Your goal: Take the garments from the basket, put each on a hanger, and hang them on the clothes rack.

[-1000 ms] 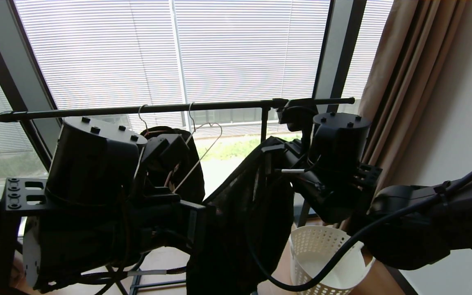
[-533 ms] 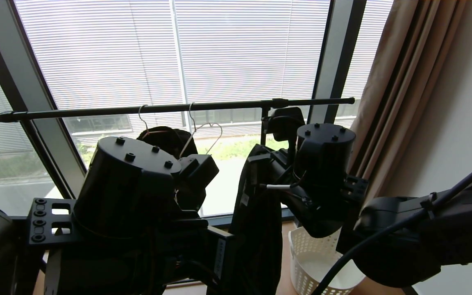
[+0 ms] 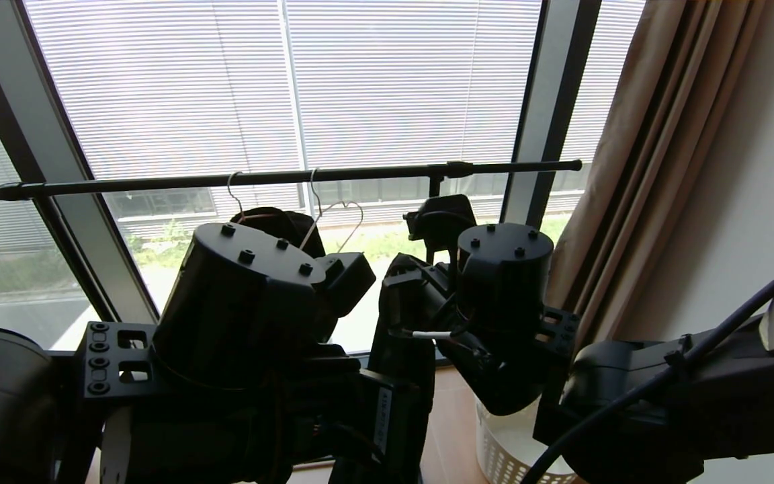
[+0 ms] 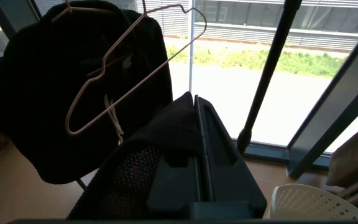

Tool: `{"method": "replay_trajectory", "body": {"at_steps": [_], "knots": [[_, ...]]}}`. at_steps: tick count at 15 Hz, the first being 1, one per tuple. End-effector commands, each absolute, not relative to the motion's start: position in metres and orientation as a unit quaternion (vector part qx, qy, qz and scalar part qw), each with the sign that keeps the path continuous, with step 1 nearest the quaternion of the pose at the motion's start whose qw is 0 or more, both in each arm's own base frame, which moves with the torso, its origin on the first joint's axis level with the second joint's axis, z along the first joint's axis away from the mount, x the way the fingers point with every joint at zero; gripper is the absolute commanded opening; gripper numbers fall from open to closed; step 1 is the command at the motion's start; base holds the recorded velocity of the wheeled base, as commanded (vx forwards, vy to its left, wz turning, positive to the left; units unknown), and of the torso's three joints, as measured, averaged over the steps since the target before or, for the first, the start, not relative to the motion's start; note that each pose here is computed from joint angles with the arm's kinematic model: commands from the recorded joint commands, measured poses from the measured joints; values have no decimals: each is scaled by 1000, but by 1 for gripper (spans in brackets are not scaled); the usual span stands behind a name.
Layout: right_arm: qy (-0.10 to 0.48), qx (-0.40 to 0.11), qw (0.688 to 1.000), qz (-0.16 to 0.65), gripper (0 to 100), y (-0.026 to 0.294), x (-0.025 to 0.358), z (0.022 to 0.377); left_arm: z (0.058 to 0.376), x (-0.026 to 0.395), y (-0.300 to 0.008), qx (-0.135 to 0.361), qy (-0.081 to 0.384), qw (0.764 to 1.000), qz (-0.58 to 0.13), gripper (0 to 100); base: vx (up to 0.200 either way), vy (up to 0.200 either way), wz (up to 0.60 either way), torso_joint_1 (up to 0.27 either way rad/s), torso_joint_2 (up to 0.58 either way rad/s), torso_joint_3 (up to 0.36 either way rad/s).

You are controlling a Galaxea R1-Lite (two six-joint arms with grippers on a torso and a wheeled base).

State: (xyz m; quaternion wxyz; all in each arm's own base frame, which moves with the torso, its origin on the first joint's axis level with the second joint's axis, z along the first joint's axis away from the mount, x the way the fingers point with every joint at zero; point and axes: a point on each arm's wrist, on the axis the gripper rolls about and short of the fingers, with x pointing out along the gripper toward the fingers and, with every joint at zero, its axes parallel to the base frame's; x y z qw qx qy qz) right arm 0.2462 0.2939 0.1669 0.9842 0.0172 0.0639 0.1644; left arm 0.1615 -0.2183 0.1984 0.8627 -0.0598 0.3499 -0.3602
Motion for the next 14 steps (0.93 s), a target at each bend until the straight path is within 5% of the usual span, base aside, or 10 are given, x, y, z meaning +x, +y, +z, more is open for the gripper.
{"method": "replay_trajectory", "body": {"at_steps": [1,7,14], "knots": [[60,21,985,159,0,291,250,170,196,163,-215,-60,353,865,-352,0,0,0,0,0,0,0],[32,6,994,102,0,243,271,198,209,188,-161,-90,318,904,-272,0,0,0,0,0,0,0],[34,-83,987,130,0,221,229,199,234,228,-156,-113,273,926,-236,0,0,0,0,0,0,0]]}}
